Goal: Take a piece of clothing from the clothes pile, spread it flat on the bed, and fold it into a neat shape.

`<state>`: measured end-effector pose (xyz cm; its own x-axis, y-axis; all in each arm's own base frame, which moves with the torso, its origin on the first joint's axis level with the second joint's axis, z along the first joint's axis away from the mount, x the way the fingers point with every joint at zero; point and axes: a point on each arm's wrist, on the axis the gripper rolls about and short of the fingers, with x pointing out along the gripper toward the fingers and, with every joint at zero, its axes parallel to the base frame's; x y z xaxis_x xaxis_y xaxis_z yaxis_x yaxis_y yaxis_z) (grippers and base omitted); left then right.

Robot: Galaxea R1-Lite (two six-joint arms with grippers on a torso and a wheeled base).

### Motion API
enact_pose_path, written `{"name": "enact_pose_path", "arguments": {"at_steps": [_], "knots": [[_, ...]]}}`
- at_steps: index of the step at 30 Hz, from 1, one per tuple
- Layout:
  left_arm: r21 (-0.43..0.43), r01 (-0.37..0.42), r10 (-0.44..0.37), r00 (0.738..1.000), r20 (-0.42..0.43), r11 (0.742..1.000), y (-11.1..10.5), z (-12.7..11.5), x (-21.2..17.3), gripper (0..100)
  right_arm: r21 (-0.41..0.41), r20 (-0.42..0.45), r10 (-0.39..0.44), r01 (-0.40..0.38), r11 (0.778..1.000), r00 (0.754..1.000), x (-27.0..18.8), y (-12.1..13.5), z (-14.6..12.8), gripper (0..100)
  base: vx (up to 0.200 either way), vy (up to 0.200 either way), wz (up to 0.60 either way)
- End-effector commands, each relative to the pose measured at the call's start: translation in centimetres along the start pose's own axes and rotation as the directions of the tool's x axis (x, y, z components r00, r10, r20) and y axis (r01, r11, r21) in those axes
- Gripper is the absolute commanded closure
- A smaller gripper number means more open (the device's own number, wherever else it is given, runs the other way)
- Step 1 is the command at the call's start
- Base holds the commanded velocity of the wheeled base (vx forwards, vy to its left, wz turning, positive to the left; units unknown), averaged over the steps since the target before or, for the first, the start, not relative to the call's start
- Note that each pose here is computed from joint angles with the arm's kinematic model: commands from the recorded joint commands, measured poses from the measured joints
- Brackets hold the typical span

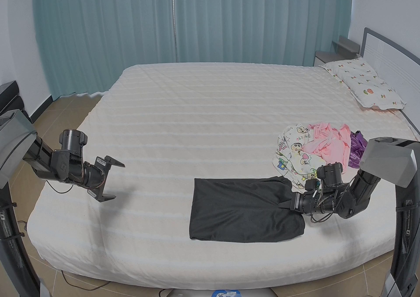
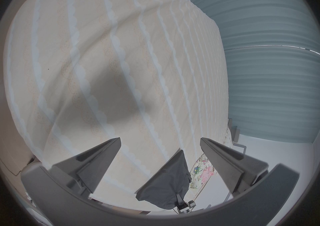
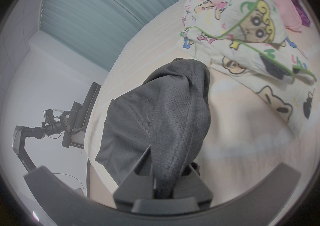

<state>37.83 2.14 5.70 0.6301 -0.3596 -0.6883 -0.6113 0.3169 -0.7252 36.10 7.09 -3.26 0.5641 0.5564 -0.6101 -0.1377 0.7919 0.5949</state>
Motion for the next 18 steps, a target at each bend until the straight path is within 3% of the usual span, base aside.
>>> {"name": "enact_pose_path", "arguments": {"at_steps": [1,18], "knots": [[-0.001,0.000,0.000,1.000,0.000,1.000,0.0,0.0,0.0,0,0.012,0.013,-0.004,0.004,1.000,1.000,-1.9,-0.4,0.2,100,0.000,0.000,0.00],[0.035,-0.009,0.009,1.000,-0.011,0.999,0.2,-0.2,0.1,0,0.067,0.027,-0.061,0.059,0.996,0.998,-5.9,-4.2,-0.3,100,0.000,0.000,0.00]]}}
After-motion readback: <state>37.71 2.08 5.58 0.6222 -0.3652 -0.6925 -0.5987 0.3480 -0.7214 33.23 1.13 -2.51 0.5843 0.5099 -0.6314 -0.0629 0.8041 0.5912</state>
